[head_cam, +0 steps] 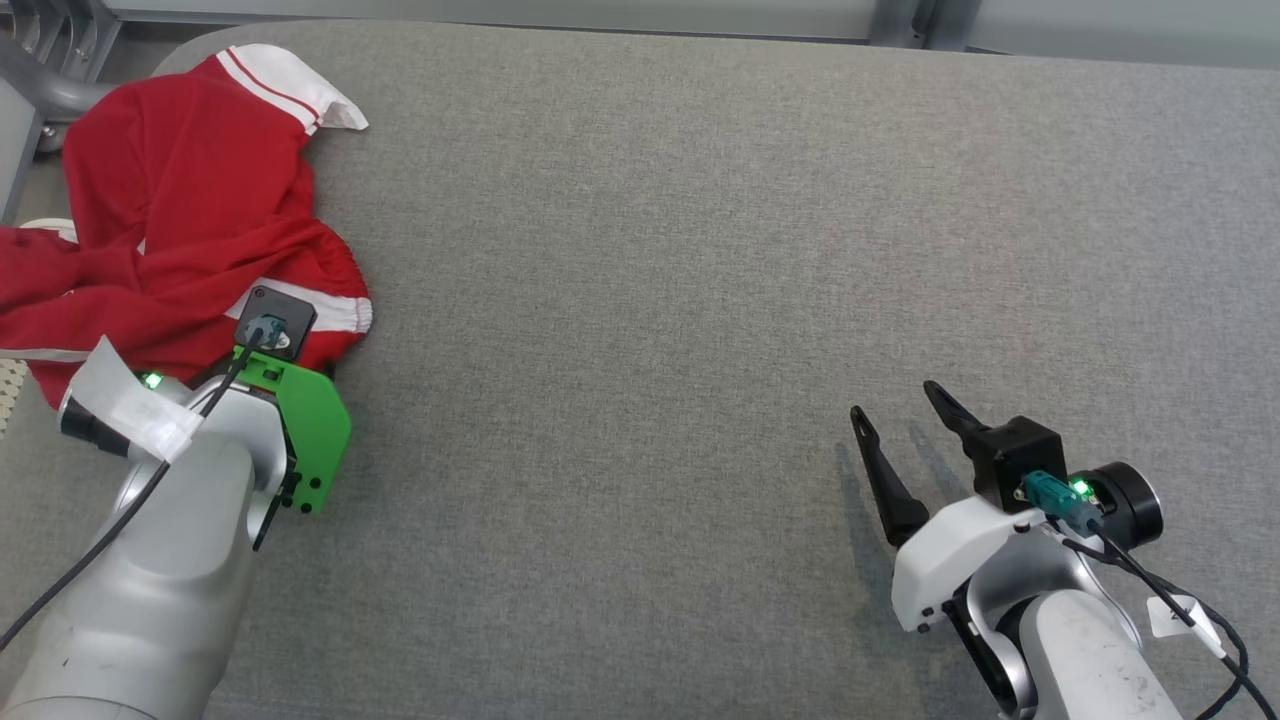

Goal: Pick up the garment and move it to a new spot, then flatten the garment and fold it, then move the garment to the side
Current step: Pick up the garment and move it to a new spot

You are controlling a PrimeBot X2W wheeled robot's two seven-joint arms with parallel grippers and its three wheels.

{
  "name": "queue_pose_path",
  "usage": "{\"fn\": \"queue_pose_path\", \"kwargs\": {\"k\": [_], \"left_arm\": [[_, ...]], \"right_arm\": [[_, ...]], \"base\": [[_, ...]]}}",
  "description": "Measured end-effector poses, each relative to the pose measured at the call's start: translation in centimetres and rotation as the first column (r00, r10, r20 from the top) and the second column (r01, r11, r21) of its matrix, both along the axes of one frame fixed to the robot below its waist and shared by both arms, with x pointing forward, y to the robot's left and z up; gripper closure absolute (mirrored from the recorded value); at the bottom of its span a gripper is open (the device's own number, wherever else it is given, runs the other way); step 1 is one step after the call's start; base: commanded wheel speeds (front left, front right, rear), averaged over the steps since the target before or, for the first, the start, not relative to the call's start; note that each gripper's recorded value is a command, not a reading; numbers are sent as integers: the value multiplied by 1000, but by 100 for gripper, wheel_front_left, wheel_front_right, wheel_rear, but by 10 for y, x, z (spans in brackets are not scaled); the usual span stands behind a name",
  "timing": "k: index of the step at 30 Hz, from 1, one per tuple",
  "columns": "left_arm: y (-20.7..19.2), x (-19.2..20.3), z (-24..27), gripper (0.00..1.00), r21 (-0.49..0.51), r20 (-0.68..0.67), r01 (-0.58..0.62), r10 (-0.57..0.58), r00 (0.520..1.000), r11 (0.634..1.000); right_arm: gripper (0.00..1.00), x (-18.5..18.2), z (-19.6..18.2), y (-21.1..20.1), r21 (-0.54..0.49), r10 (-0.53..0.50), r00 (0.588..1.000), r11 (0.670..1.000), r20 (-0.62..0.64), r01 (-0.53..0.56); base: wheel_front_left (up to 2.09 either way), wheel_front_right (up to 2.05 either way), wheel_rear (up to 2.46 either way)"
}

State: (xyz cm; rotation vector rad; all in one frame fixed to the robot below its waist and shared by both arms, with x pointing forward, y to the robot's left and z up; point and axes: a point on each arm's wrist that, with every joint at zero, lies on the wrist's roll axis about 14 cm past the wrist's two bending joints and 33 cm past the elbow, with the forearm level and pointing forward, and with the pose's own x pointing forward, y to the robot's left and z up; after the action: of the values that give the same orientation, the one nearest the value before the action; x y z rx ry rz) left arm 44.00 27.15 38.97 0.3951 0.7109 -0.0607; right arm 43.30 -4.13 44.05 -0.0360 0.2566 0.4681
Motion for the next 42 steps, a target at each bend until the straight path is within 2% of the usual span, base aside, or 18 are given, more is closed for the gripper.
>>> {"fn": "queue_pose_path", "kwargs": {"k": [1, 2, 3, 4, 8, 9, 10, 19, 25, 32, 42], "left_arm": [[3, -1, -1, 6, 5, -2, -12, 12, 1000, 1000], [3, -1, -1, 20, 5, -2, -12, 12, 1000, 1000], [5, -1, -2, 41, 10, -3, -19, 19, 1000, 1000], [5, -2, -4, 52, 12, -9, -24, 24, 1000, 1000], [3, -5, -12, 63, 21, -40, -27, 28, 999, 999], [3, -4, -13, 71, 23, -48, -26, 27, 999, 999], [2, -4, -14, 100, 23, -51, -27, 28, 998, 999], [-10, 13, 3, 100, -59, 75, -59, 63, 995, 997], [-48, 39, 50, 100, -127, 255, 40, -6, 967, 991], [-89, 56, 139, 100, -149, 495, 194, -96, 863, 970], [-150, 34, 252, 100, -83, 723, 409, -227, 653, 909]], "right_arm": [[0, 0, 1, 0, -2, 0, 1000, 1000, 2, 0], [0, 0, 1, 0, -2, 0, 1000, 1000, 2, 0], [0, -1, 2, -1, -3, -1, 1000, 1000, 4, 1], [0, -1, 3, -1, -7, -2, 1000, 1000, 4, 2], [0, -3, 5, -6, -15, -13, 1000, 1000, 4, 13], [0, -4, 5, -8, -16, -17, 1000, 1000, 4, 17], [0, -4, 5, -10, -18, -22, 1000, 1000, 3, 22], [0, -5, 5, -20, -17, -54, 999, 998, 1, 54], [0, -3, 11, -30, 21, -93, 996, 995, 14, 93], [0, -13, 23, -37, 66, -122, 992, 991, 36, 119], [0, -42, 43, -42, 111, -138, 987, 985, 79, 129]], "base": [[0, 0, 0], [0, 0, 0], [0, 0, 0], [0, 0, 0], [0, 0, 0], [0, 0, 0], [0, 0, 0], [0, 0, 0], [0, 0, 0], [0, 0, 0], [0, 0, 0]]}}
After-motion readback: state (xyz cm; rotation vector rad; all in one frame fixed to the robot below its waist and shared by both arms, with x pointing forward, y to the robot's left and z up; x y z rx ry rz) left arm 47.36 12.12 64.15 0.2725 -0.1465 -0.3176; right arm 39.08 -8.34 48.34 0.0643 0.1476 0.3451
